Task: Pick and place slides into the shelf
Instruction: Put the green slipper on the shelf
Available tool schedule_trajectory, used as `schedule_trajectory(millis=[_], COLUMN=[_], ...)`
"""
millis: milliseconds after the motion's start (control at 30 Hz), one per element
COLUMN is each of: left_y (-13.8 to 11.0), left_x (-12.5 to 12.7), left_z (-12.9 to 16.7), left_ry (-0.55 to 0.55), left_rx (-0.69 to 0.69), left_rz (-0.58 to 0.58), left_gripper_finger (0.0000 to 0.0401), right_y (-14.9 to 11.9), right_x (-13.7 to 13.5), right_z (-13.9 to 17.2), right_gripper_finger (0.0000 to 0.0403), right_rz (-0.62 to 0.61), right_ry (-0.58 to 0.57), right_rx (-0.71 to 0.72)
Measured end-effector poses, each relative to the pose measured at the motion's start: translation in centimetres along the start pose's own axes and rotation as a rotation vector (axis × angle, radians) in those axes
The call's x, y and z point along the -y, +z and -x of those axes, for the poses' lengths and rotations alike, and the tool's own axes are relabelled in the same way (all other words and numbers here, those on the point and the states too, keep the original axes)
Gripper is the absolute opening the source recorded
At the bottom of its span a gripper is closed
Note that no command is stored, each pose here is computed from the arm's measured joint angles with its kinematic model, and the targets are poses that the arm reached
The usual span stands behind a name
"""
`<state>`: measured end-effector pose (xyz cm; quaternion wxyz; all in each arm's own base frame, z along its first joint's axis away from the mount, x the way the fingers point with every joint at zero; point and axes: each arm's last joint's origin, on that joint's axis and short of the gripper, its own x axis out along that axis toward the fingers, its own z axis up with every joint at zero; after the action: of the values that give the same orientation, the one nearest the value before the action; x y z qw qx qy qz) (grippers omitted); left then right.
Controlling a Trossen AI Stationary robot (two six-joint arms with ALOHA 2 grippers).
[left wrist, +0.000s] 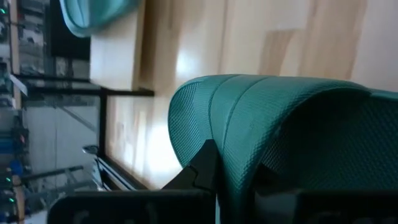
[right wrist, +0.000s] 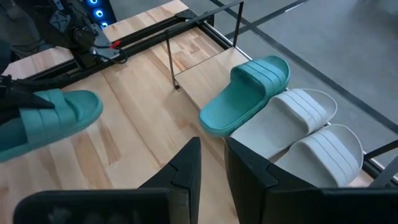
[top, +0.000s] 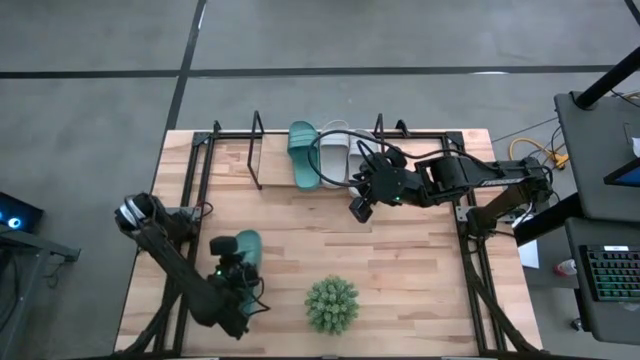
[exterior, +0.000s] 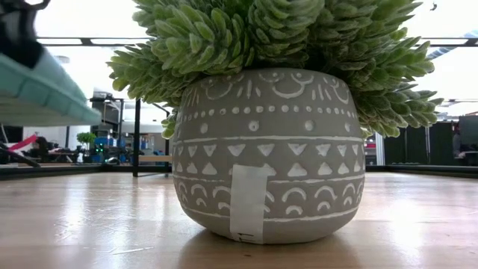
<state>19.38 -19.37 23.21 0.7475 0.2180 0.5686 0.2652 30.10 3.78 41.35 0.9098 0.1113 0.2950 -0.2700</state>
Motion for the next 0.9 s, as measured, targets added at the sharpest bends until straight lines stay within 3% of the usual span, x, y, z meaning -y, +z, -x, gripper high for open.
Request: schedule_trajectory(millis=[900], left_y=[3.9], left_x=[-10.7], left_z=[-2.1], left_ry=[0.166], left_rx=[0.112], left_rz=[-0.04], left_gripper_finger=[0.0], right_y=[0.0], right_x=[0.0], right_z=[0.0], right_gripper_finger=[0.0063], right_rz=[0.0], right_ry=[0.0], right_rx=[0.0])
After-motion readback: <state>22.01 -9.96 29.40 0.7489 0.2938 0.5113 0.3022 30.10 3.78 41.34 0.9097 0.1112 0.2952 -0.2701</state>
